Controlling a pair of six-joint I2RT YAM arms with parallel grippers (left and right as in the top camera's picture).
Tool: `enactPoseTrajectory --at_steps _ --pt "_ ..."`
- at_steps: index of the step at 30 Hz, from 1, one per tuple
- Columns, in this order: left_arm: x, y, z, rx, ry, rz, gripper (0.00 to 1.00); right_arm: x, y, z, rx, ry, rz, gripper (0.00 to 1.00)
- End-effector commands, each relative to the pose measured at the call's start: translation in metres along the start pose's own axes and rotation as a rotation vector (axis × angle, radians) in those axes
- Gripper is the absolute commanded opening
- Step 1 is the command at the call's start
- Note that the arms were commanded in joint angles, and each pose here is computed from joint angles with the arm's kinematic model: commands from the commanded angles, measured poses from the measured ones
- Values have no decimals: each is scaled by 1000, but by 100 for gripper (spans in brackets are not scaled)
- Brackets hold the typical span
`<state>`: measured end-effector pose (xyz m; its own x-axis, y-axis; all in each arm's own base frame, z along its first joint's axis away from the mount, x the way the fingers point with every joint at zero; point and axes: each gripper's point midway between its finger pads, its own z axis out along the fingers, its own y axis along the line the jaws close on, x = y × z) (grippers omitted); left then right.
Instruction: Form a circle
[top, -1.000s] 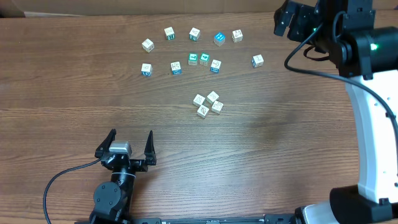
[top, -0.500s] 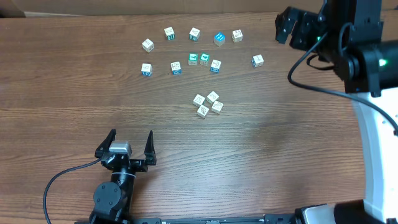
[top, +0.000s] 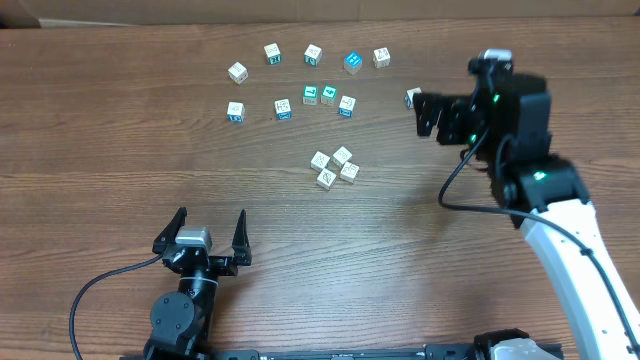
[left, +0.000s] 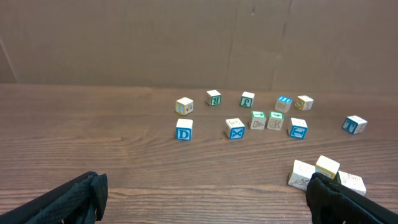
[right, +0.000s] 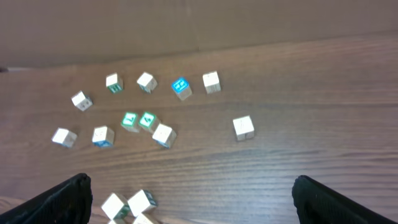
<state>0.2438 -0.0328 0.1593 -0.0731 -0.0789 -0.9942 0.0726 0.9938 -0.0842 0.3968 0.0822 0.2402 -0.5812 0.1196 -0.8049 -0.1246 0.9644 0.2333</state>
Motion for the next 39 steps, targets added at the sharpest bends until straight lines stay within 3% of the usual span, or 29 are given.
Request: enactPoseTrajectory --at_steps 1,22,39 --pt "-1 2 0 -10 -9 16 100 23 2 1 -37 -4 -28 100" --pt "-1 2 0 -10 -9 16 99 144 -35 -1 -33 -103 -26 100" --pt "-1 2 0 -10 -9 16 99 175 -45 -7 -30 -168 -30 100"
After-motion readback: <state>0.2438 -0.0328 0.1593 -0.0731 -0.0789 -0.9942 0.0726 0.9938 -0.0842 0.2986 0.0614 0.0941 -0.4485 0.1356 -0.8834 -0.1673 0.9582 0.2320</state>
